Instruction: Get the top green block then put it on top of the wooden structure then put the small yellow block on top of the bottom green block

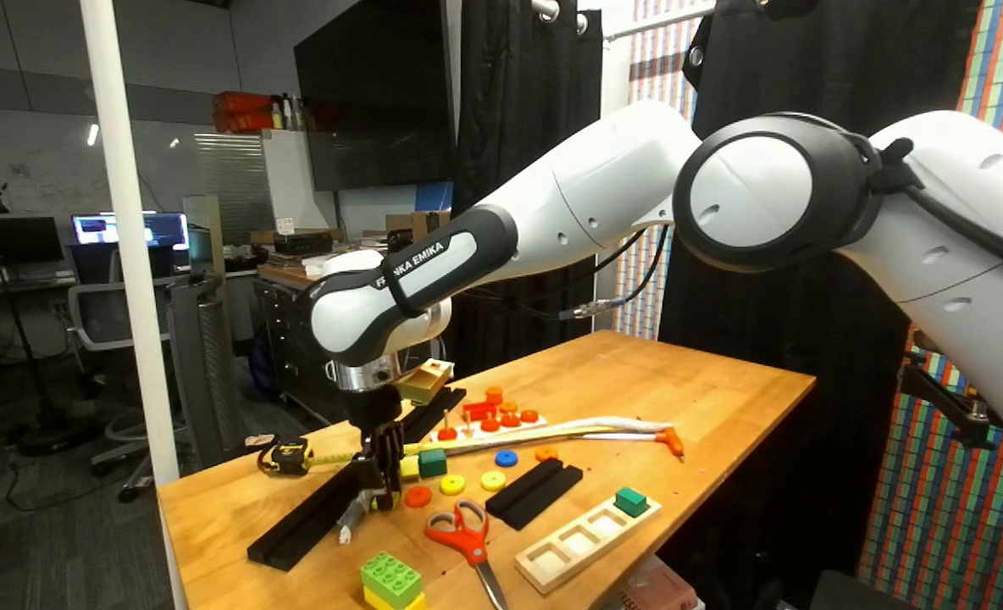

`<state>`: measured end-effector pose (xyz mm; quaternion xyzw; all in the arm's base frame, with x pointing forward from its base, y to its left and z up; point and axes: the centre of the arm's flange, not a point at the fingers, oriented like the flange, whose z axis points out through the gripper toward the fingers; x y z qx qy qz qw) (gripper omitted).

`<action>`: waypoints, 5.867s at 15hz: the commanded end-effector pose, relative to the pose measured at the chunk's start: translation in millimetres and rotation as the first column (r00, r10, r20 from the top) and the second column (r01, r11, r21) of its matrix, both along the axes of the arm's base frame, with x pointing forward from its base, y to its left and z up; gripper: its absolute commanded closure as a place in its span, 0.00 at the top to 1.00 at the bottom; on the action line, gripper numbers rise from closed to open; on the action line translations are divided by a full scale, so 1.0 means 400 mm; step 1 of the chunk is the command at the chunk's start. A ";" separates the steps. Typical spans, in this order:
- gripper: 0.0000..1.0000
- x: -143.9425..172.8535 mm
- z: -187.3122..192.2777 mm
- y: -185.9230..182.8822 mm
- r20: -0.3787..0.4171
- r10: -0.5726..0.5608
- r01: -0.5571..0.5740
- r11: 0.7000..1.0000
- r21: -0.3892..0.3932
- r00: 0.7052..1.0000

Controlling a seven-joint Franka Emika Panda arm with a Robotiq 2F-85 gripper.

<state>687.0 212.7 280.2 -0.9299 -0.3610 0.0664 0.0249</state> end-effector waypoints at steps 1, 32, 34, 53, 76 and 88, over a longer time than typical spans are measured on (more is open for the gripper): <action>0.21 0.024 0.000 0.008 -0.009 0.021 -0.021 1.000 -0.001 1.000; 0.20 0.011 0.157 -0.123 0.194 -0.743 0.760 0.650 -0.022 0.641; 0.20 0.006 0.154 -0.131 0.199 -0.767 0.785 0.619 -0.024 0.610; 0.20 -0.043 0.108 -0.184 0.187 -0.881 0.897 0.442 -0.003 0.435; 1.00 -0.056 0.166 -0.210 0.221 -0.900 0.920 0.391 0.024 0.377; 1.00 -0.431 0.610 -0.206 0.367 -0.883 0.918 0.367 0.149 0.293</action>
